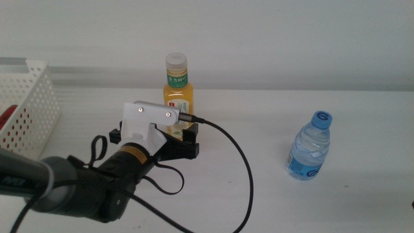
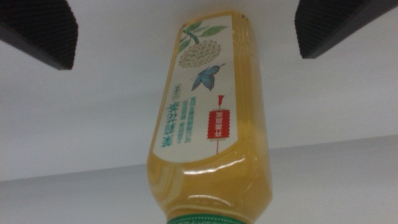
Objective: Use arms to grab the bottles and put them into the dustbin to the left of the table.
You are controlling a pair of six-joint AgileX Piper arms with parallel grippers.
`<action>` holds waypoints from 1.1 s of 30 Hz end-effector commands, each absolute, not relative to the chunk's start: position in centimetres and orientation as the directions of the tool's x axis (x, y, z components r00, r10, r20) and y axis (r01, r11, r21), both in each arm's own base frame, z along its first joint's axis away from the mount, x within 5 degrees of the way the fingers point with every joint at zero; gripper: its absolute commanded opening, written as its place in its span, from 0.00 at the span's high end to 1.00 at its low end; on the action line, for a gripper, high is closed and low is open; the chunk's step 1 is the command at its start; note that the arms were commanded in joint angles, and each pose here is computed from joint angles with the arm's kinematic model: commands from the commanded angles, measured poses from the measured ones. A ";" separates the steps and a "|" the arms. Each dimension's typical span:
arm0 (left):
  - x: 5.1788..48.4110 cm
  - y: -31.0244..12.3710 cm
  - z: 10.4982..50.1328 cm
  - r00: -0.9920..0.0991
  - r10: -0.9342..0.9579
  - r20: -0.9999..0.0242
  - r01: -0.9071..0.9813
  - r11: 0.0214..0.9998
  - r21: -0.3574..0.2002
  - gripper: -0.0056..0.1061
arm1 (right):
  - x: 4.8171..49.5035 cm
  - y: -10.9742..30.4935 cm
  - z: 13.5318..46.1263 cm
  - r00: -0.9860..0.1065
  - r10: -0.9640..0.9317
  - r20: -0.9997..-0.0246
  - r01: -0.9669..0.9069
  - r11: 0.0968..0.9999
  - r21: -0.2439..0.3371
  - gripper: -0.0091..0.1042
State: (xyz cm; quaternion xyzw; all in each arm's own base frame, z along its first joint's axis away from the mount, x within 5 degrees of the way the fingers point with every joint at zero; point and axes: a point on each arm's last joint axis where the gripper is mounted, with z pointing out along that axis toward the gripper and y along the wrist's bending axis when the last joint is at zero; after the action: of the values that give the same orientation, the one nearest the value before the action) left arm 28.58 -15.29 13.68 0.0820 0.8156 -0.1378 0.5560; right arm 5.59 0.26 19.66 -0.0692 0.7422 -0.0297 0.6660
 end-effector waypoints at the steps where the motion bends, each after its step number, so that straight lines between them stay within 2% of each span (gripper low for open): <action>1: 29.1 -15.7 13.7 -0.344 -0.045 -0.938 0.279 0.949 -0.148 0.11 | 5.5 0.2 18.5 -0.096 -0.153 -0.984 -0.059 0.987 -0.148 0.15; 9: 30.6 -16.4 13.1 -0.334 -0.066 -0.940 0.261 0.952 -0.160 0.11 | 5.5 0.2 18.5 -0.096 -0.153 -0.984 -0.059 0.987 -0.148 0.15; 12: 30.9 -16.4 12.7 -0.345 -0.092 -0.934 0.239 0.954 -0.182 0.11 | 5.5 0.2 18.5 -0.096 -0.153 -0.984 -0.059 0.987 -0.148 0.15; 18: 31.3 -16.5 12.1 -0.339 -0.096 -0.936 0.229 0.956 -0.181 0.11 | 5.5 0.2 18.5 -0.096 -0.153 -0.984 -0.059 0.987 -0.148 0.15; 24: 31.6 -16.7 11.5 -0.331 -0.146 -0.932 0.211 0.952 -0.224 0.11 | 5.5 0.2 18.5 -0.096 -0.153 -0.984 -0.059 0.987 -0.148 0.15; 33: 31.6 -16.6 11.4 -0.333 -0.137 -0.933 0.206 0.955 -0.213 0.11 | 5.5 0.2 18.5 -0.096 -0.153 -0.984 -0.059 0.987 -0.148 0.15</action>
State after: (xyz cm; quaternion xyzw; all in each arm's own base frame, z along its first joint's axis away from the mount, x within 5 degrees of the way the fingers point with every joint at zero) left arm 31.53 -16.47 11.31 0.0262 0.8064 -0.1483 0.5719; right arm 5.59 0.26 19.66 -0.0692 0.7422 -0.0297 0.6660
